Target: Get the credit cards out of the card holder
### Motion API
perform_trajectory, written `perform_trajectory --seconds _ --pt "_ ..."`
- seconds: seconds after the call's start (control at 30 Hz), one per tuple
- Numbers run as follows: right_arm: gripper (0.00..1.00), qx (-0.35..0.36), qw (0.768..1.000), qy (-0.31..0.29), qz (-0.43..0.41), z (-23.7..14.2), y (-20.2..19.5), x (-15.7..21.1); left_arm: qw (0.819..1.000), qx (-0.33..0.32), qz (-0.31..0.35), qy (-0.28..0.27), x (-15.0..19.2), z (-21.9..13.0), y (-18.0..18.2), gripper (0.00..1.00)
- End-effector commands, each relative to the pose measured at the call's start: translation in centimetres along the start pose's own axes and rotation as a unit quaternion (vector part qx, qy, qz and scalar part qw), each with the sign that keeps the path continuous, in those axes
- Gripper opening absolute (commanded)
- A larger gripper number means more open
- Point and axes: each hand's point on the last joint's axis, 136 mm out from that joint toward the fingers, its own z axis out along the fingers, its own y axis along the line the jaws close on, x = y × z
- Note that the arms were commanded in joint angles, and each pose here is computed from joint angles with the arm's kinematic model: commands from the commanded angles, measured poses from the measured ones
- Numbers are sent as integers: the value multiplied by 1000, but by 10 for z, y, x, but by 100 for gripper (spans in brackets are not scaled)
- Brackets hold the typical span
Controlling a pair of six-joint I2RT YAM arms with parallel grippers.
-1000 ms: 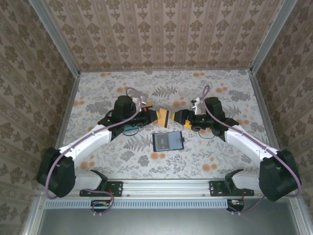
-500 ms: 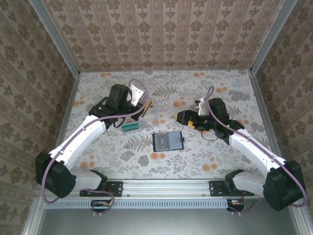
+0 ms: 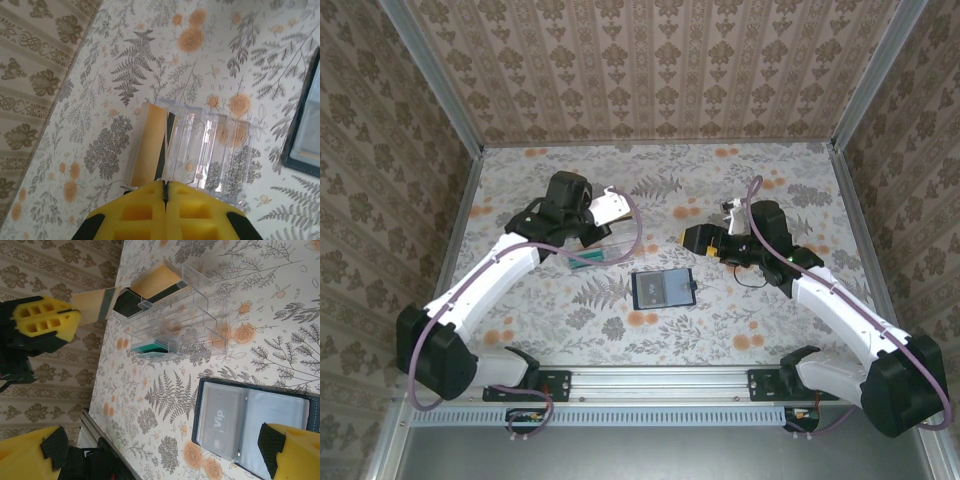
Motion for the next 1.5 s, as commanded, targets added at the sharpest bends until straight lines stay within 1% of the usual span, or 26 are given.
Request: perform_trajectory --seconds 0.0,0.17,0.3,0.63,1.0,1.3,1.47 --pt "100 8 1000 -4 3 -3 -3 0 997 -15 70 5 -2 12 6 0" --pt "100 10 1000 -2 5 -3 -5 0 996 -25 89 11 -1 25 11 0" --pt "100 12 1000 0 8 -2 -7 0 994 -22 104 20 2 38 11 0" --pt "100 15 1000 1 12 -1 -10 0 993 -13 105 42 12 62 13 0" --pt "100 13 1000 7 16 2 -13 1 994 -12 98 53 18 69 18 0" --pt "100 13 1000 11 22 6 -17 2 994 -15 99 53 11 63 25 0" --pt "100 10 999 15 27 10 -18 2 993 -4 98 61 15 71 22 0"
